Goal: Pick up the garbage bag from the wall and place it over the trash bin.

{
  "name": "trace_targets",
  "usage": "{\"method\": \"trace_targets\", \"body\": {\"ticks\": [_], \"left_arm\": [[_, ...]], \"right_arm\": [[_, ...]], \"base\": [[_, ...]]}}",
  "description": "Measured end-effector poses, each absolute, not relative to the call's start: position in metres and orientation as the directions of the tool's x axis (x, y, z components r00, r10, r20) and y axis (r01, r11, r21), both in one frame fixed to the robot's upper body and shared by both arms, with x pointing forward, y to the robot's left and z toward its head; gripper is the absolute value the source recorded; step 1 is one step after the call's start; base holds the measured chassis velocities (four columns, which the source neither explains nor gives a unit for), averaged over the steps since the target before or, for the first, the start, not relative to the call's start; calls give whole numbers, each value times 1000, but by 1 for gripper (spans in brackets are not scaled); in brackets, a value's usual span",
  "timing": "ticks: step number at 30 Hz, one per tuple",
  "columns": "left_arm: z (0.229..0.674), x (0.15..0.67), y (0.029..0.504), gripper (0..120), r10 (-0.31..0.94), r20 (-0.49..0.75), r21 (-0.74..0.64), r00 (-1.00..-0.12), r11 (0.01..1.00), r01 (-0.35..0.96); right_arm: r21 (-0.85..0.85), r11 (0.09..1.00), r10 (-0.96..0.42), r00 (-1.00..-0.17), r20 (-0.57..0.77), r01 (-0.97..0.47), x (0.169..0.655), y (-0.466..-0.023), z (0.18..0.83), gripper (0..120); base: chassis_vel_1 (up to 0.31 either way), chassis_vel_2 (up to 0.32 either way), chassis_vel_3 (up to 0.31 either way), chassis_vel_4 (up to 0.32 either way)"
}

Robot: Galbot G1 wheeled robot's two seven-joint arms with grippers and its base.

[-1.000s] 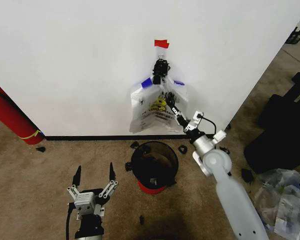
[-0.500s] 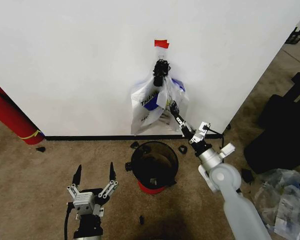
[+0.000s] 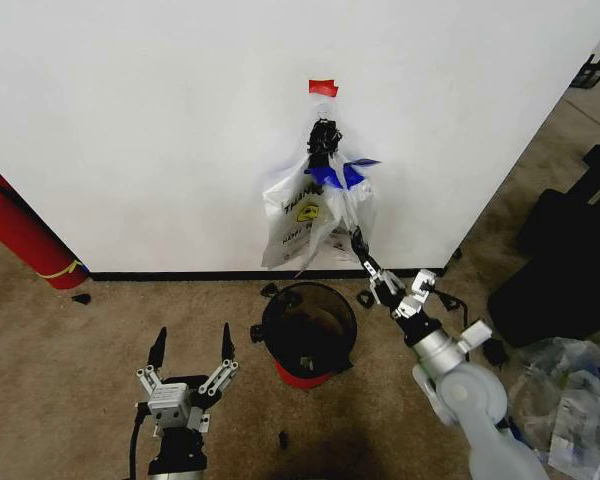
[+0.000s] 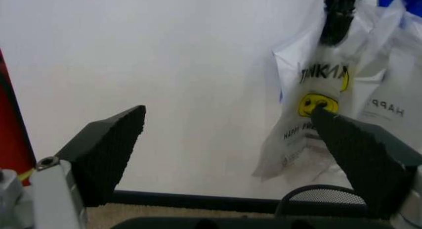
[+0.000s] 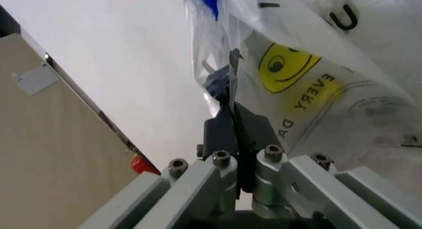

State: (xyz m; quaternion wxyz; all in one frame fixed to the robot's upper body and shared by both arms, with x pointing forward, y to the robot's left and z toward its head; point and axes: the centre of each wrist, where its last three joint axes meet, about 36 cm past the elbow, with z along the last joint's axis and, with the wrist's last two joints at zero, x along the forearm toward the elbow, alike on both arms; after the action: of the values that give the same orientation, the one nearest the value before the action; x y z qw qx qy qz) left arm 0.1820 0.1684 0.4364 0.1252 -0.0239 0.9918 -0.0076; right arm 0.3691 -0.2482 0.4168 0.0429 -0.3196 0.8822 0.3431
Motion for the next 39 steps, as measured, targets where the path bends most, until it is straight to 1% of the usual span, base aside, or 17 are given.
{"method": "trace_targets", "body": {"ticks": [6, 13, 28, 31, 34, 39], "left_arm": [[435, 183, 169, 99, -45, -248, -27, -968, 999, -40], [435, 184, 169, 99, -37, -248, -33, -968, 999, -30], [435, 187, 167, 99, -32, -253, -40, -967, 999, -23], [435, 188, 167, 99, -33, -254, -41, -967, 999, -23], [435, 188, 167, 99, -36, -253, -44, -967, 999, -26], [434, 187, 167, 99, -37, -250, -44, -967, 999, -27]], "right_arm": [[563, 573, -533, -793, -295, -595, 347, -253, 414, 0], [514, 612, -533, -794, -293, -601, 316, -252, 409, 0], [495, 624, -531, -793, -299, -605, 276, -248, 394, 0], [457, 624, -543, -772, -329, -634, 271, -249, 390, 0], [382, 632, -584, -738, -338, -674, 263, -252, 381, 0], [356, 633, -591, -726, -352, -688, 253, -253, 375, 0]], "base": [[0, 0, 0, 0], [0, 0, 0, 0], [0, 0, 0, 0], [0, 0, 0, 0], [0, 0, 0, 0], [0, 0, 0, 0]]}}
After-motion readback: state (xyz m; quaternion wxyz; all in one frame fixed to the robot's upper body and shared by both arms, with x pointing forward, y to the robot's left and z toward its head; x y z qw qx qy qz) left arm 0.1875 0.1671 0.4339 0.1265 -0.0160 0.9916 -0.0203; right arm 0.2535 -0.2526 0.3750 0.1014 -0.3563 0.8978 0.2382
